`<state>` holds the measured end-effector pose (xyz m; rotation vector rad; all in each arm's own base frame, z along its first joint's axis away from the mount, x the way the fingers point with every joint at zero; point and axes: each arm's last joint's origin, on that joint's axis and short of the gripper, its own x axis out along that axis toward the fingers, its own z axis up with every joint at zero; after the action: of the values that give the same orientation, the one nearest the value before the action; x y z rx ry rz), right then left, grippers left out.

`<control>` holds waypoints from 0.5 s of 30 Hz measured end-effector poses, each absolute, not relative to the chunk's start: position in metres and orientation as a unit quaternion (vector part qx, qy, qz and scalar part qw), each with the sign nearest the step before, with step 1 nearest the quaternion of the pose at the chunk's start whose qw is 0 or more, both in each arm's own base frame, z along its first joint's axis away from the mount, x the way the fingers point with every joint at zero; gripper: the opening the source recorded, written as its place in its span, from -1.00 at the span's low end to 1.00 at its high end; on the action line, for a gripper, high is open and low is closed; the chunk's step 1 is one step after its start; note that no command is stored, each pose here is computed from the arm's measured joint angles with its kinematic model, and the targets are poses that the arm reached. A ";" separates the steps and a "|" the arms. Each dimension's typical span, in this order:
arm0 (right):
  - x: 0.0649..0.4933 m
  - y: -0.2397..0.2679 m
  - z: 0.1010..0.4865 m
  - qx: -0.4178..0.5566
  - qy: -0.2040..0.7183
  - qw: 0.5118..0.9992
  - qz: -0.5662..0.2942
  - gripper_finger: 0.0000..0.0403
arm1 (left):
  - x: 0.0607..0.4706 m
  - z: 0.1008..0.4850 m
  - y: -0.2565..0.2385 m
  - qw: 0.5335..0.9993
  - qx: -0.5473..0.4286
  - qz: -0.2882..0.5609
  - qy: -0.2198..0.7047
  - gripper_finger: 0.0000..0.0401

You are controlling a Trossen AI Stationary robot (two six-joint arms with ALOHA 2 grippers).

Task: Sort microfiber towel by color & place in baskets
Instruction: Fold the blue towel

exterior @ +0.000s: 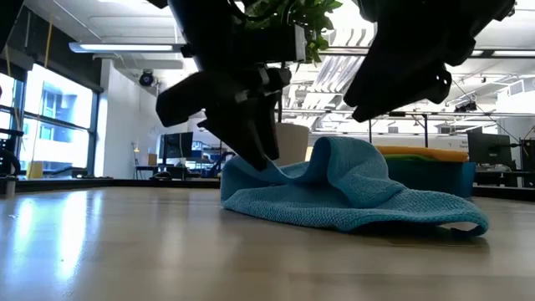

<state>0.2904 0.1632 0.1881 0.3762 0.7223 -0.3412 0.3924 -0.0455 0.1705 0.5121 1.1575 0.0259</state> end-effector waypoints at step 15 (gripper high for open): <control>0.293 0.165 0.191 0.123 0.345 0.921 -0.131 -0.21 | 0.392 0.169 -0.049 0.836 0.075 0.025 0.544 -0.96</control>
<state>0.2933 0.1649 0.1907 0.2530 0.7078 -0.2692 0.3922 -0.0491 0.1694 0.1589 1.1510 0.0521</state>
